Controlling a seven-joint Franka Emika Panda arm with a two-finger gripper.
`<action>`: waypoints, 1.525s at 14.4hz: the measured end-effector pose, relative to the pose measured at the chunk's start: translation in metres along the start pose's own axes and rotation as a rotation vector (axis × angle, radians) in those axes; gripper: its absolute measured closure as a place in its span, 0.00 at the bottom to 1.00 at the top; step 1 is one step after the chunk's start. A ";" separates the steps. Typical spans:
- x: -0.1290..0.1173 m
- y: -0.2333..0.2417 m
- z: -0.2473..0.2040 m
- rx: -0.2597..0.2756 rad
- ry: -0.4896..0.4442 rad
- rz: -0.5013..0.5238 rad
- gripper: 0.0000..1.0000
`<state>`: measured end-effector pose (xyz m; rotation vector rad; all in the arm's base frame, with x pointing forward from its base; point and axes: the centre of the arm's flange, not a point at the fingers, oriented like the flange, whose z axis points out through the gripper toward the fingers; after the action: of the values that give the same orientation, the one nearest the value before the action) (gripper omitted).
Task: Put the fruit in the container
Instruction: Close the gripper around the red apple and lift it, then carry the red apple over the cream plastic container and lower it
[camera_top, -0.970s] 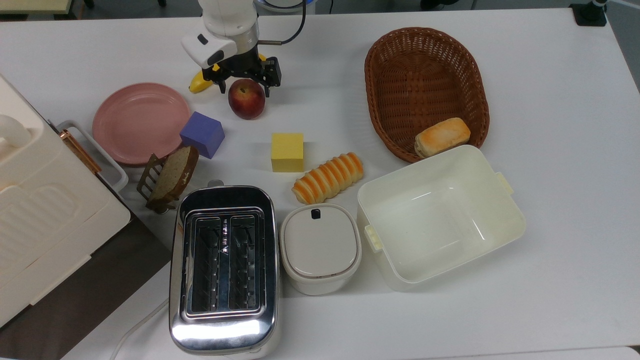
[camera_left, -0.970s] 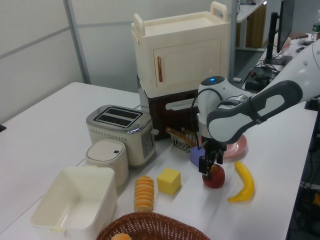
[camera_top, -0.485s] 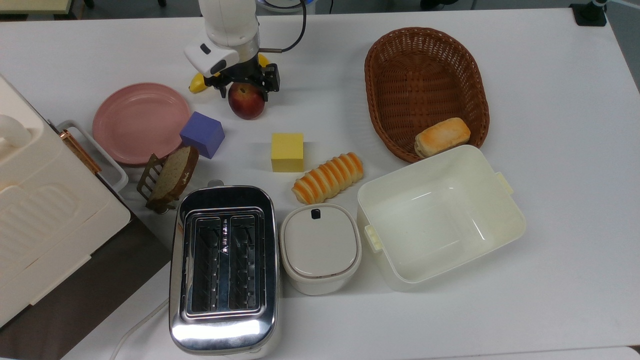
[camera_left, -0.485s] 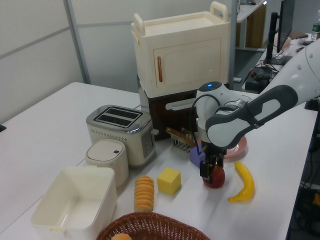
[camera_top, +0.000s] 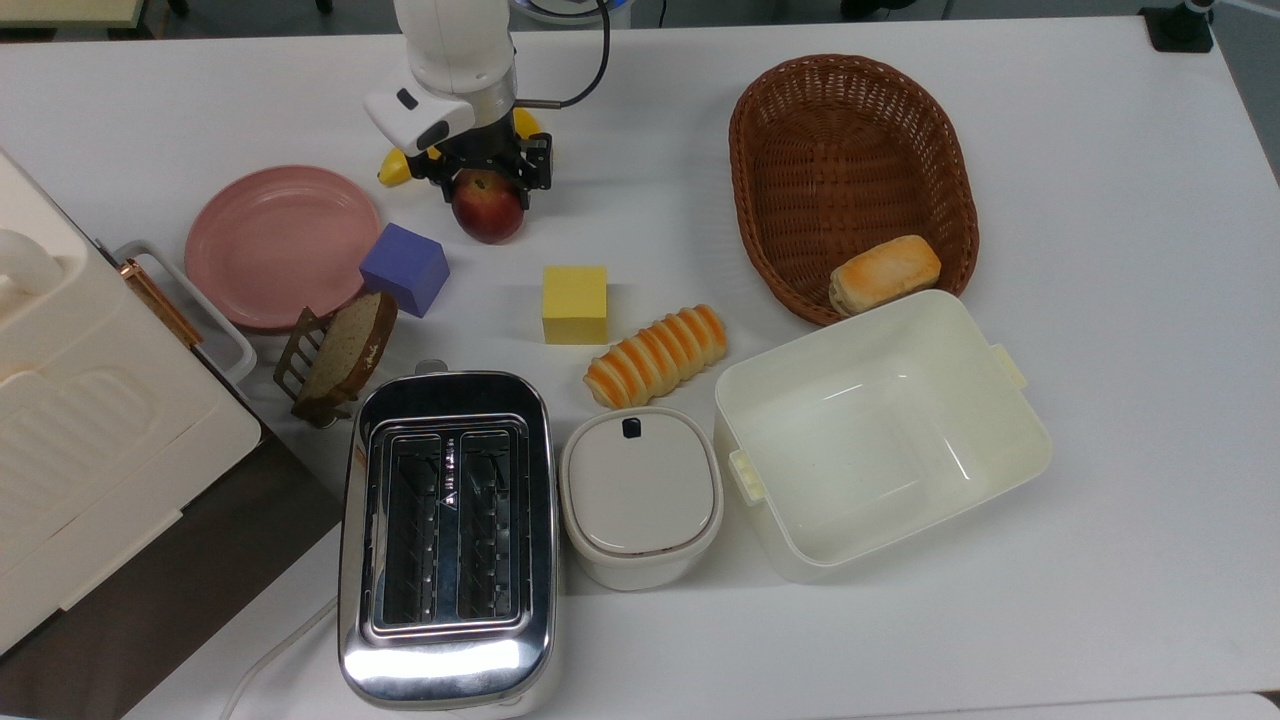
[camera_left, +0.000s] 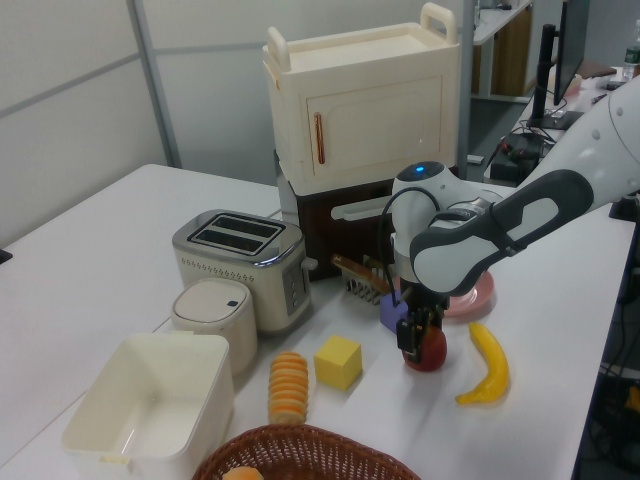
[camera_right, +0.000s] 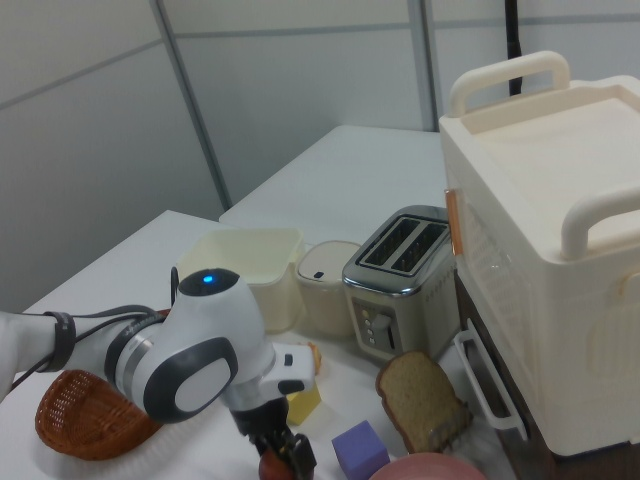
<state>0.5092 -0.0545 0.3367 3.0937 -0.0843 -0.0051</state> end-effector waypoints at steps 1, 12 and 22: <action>0.004 0.001 -0.008 0.000 0.017 0.013 0.18; 0.082 -0.094 -0.209 0.063 0.287 0.097 0.18; 0.145 -0.255 -0.157 0.014 0.393 -0.050 0.18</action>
<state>0.6689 0.1995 0.4814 3.0406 0.0078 0.5991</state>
